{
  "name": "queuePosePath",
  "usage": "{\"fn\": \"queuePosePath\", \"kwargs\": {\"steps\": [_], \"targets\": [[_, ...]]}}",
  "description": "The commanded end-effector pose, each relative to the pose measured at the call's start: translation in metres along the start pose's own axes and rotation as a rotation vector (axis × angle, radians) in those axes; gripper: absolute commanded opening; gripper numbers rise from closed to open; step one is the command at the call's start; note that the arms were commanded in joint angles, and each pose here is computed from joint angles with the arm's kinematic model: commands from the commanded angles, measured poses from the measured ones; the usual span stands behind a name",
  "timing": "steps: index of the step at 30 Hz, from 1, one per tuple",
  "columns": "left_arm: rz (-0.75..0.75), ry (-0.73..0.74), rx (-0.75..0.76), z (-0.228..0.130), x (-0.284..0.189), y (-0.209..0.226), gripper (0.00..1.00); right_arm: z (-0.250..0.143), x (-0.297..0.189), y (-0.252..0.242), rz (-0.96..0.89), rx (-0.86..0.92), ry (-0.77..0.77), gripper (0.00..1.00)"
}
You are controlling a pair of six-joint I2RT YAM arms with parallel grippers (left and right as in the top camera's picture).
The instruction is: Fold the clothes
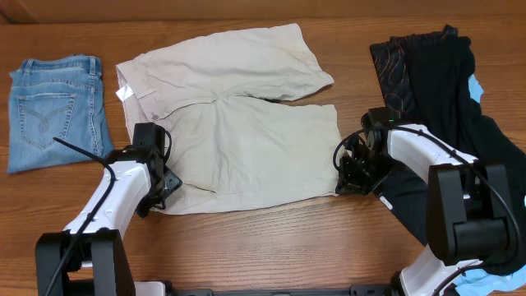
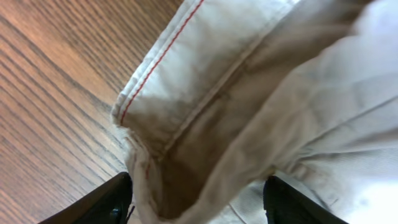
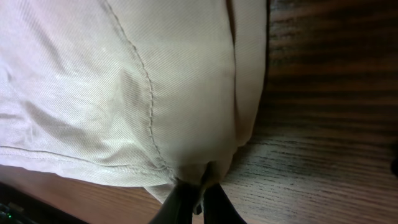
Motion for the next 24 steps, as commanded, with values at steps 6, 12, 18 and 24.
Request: {"fn": "queuePosePath", "kwargs": {"steps": [6, 12, 18, 24], "targets": [[0.093, 0.066, -0.025, -0.024, 0.006, 0.021, 0.04, -0.001, 0.005, -0.003, -0.017, 0.001, 0.007, 0.07], [0.098, 0.03, 0.014, -0.031, -0.023, 0.037, 0.04, -0.002, 0.002, -0.003, -0.022, -0.002, 0.008, 0.04], [-0.027, -0.196, 0.084, -0.019, -0.091, 0.048, 0.04, 0.003, -0.054, 0.013, 0.013, -0.032, -0.208, 0.04], [-0.102, -0.319, 0.053, -0.024, -0.143, 0.068, 0.09, -0.015, -0.161, 0.011, 0.128, -0.002, -0.52, 0.04]]}}
Point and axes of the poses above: each gripper's point midway between its finger pads, its own x axis out along the fingers, its own y axis along the line the jaws close on, z = x × y, the point moved 5 cm from there along -x, back along the fingers, and after that the axes turned 13 degrees about x, right-handed, at the moved point
